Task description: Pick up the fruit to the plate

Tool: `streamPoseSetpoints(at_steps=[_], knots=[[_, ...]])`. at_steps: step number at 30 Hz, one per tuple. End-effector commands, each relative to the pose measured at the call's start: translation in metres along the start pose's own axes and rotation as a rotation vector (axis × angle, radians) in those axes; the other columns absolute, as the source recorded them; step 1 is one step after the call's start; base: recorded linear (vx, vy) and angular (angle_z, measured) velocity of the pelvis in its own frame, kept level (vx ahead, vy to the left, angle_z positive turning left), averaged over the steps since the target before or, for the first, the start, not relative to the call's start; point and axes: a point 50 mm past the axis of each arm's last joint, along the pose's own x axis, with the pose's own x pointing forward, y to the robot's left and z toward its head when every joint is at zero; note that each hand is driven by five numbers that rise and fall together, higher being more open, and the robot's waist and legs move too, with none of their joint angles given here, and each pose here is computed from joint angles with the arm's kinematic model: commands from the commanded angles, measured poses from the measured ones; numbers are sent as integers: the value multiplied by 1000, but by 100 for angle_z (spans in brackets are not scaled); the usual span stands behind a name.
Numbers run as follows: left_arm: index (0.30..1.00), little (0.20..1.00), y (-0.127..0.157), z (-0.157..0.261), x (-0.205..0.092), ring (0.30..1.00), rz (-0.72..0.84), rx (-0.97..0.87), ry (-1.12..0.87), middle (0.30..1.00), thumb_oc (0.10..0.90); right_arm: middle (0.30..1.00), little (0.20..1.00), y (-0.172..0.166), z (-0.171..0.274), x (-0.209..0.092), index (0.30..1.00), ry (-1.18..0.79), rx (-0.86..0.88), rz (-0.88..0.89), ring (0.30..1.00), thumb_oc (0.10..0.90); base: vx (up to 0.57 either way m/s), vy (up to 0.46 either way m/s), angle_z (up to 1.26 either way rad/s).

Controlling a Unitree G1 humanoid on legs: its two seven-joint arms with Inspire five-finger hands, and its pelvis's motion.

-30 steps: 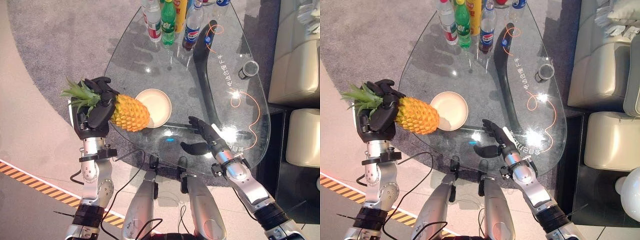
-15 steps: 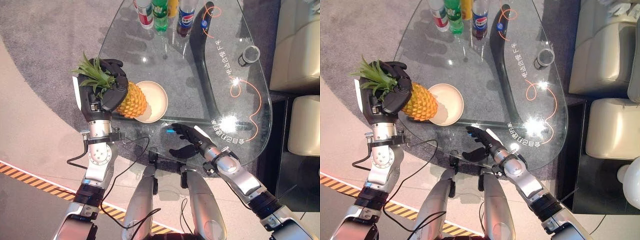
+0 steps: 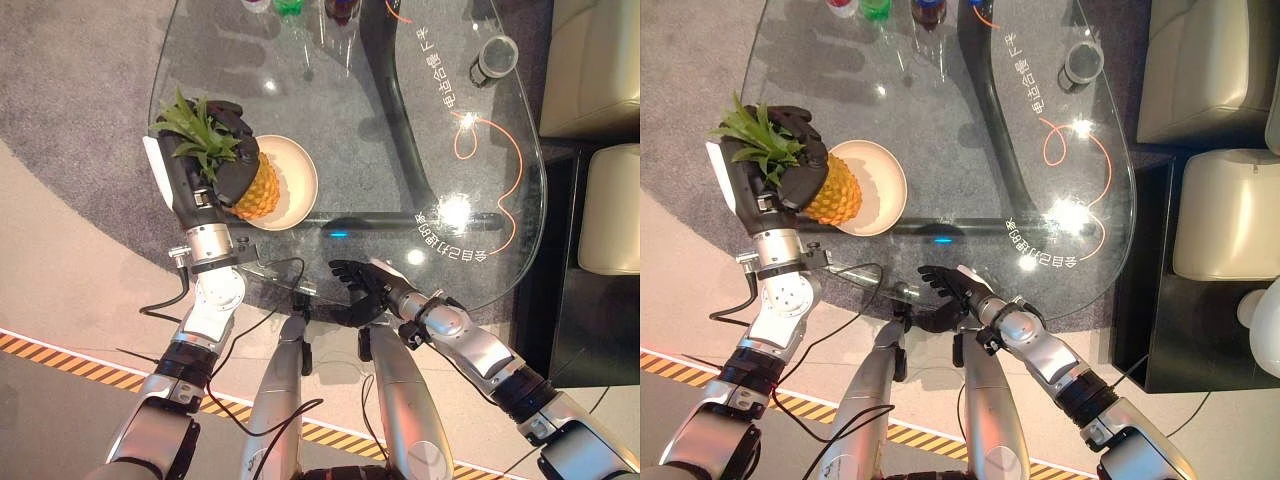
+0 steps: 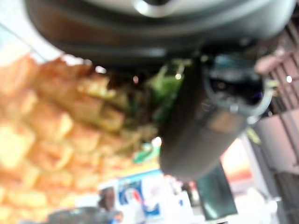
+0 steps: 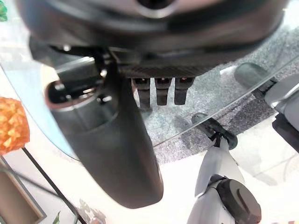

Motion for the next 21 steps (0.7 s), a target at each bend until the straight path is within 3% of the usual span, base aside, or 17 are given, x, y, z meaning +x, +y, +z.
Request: streamPoseSetpoints(at_steps=[1,6,21], knots=[[300,200,2,44,28,300,52,-86,-290,300,100,900,900,24,22,1,900,-109,33,145,900,800,0,0,0],[300,200,-2,42,33,300,93,-124,-286,300,100,900,900,28,25,4,900,-90,18,216,900,800,0,0,0],[300,200,-13,43,46,300,136,-48,-345,300,100,900,900,18,36,12,900,-94,26,176,900,800,4,2,0]])
